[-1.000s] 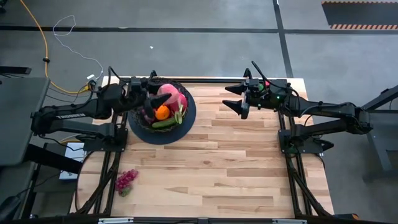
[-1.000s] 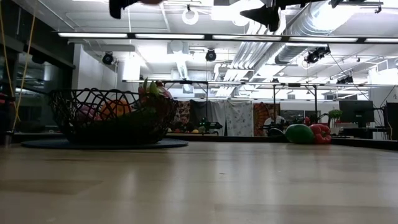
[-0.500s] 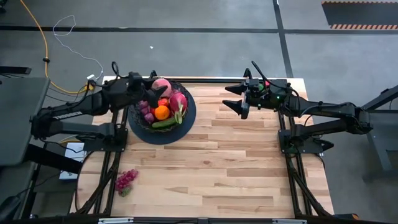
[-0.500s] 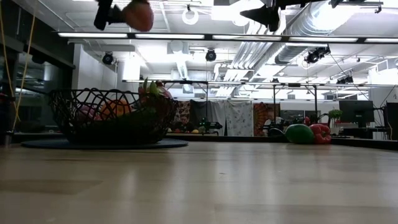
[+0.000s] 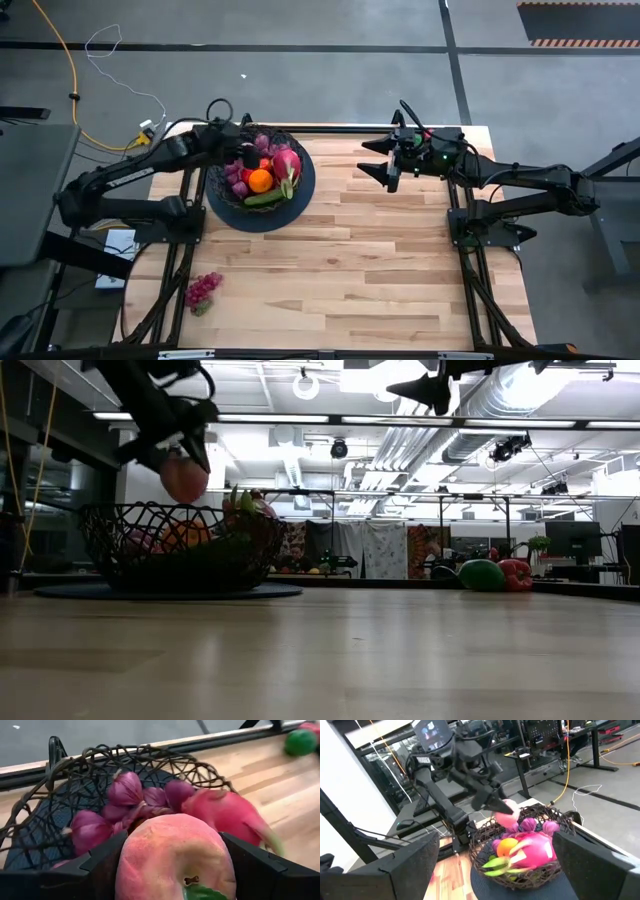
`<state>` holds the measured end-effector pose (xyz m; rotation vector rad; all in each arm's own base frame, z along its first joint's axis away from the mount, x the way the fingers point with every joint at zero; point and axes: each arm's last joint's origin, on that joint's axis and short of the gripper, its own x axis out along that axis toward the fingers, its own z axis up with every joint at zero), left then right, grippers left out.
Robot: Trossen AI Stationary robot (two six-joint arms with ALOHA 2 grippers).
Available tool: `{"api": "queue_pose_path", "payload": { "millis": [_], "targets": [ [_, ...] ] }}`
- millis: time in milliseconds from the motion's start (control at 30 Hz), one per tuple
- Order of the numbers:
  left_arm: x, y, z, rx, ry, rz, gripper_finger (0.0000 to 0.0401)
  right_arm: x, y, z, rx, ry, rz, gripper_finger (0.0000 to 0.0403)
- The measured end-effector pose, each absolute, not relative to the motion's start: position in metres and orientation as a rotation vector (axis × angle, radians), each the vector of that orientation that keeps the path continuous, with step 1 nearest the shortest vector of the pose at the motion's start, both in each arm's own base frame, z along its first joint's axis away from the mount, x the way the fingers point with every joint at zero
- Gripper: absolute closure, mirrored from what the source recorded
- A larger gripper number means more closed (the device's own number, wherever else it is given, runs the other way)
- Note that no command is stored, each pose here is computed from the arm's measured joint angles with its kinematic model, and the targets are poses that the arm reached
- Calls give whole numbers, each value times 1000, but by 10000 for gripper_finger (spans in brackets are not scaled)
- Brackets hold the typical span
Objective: Build produce basket
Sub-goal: Put the pink peach into the black wire basket
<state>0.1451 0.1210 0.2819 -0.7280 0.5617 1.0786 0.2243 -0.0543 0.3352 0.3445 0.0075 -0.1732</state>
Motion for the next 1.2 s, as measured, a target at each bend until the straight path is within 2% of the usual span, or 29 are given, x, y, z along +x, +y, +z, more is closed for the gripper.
{"api": "queue_pose_path", "payload": {
  "millis": [433, 833, 1200],
  "targets": [
    [165, 165, 240, -772, 733, 1135, 121, 224, -54, 333, 347, 25, -177, 26],
    [165, 166, 241, -751, 698, 1207, 121, 224, -55, 333, 350, 20, -203, 26],
    [165, 166, 242, -712, 720, 1176, 118, 224, -55, 334, 368, 18, -203, 26]
  ]
}}
